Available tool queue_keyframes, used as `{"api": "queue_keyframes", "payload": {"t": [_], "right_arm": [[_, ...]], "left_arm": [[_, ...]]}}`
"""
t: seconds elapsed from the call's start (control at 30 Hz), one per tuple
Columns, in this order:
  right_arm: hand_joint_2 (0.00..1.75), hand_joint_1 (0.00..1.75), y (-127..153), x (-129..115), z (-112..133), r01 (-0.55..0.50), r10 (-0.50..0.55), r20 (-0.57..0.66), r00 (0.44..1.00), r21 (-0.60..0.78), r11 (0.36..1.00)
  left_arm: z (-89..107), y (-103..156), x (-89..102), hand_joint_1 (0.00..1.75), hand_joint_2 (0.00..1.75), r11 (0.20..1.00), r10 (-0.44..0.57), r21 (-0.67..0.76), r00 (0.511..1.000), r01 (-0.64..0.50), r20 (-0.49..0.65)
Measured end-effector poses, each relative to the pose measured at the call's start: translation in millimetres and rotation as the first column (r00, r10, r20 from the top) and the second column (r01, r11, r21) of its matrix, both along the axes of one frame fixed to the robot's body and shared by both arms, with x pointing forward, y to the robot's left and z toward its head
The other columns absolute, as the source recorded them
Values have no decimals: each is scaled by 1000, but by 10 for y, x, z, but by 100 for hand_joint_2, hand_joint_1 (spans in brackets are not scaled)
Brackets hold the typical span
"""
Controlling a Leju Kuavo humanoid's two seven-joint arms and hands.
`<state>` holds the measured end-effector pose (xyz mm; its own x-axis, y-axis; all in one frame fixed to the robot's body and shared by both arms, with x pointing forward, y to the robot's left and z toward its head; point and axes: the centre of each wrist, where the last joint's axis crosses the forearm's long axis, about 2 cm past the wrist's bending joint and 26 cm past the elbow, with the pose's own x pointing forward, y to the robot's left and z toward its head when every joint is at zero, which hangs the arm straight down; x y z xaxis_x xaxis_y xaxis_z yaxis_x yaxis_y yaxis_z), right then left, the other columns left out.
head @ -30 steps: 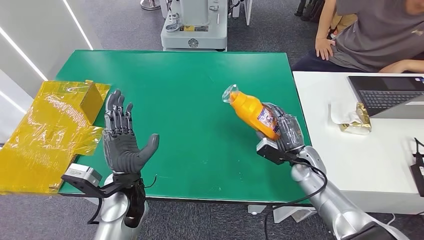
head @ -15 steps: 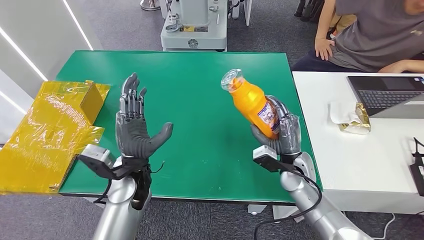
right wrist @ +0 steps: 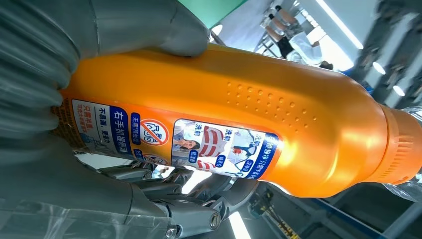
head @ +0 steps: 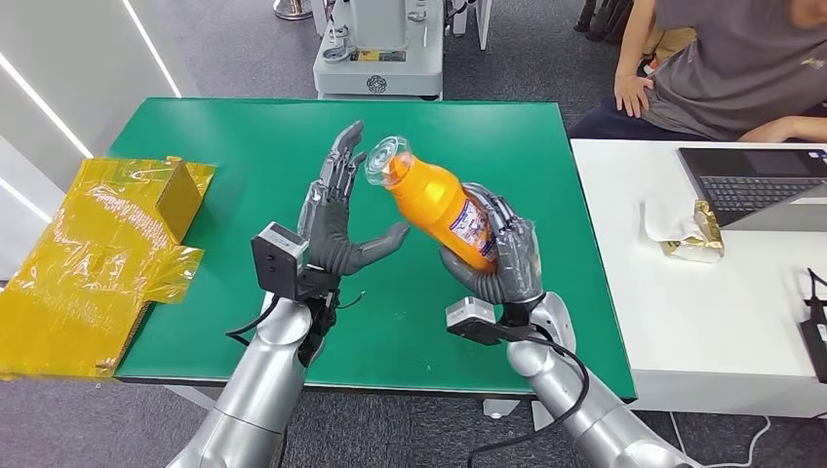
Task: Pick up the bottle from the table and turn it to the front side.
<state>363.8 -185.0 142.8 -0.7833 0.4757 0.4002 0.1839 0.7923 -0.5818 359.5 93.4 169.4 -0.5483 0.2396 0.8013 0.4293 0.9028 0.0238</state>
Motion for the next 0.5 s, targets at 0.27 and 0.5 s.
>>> {"api": "queue_keyframes", "payload": {"t": [0.27,0.5], "right_arm": [[175,175,165,-23,-26,-40,40,-26,999,7,999],[175,175,202,-24,-125,-52,50,-74,996,-17,999]], "left_arm": [[41,-62,44,0,175,1000,-15,10,1000,15,1],[171,-28,62,0,175,1000,9,-13,999,-8,47]]}}
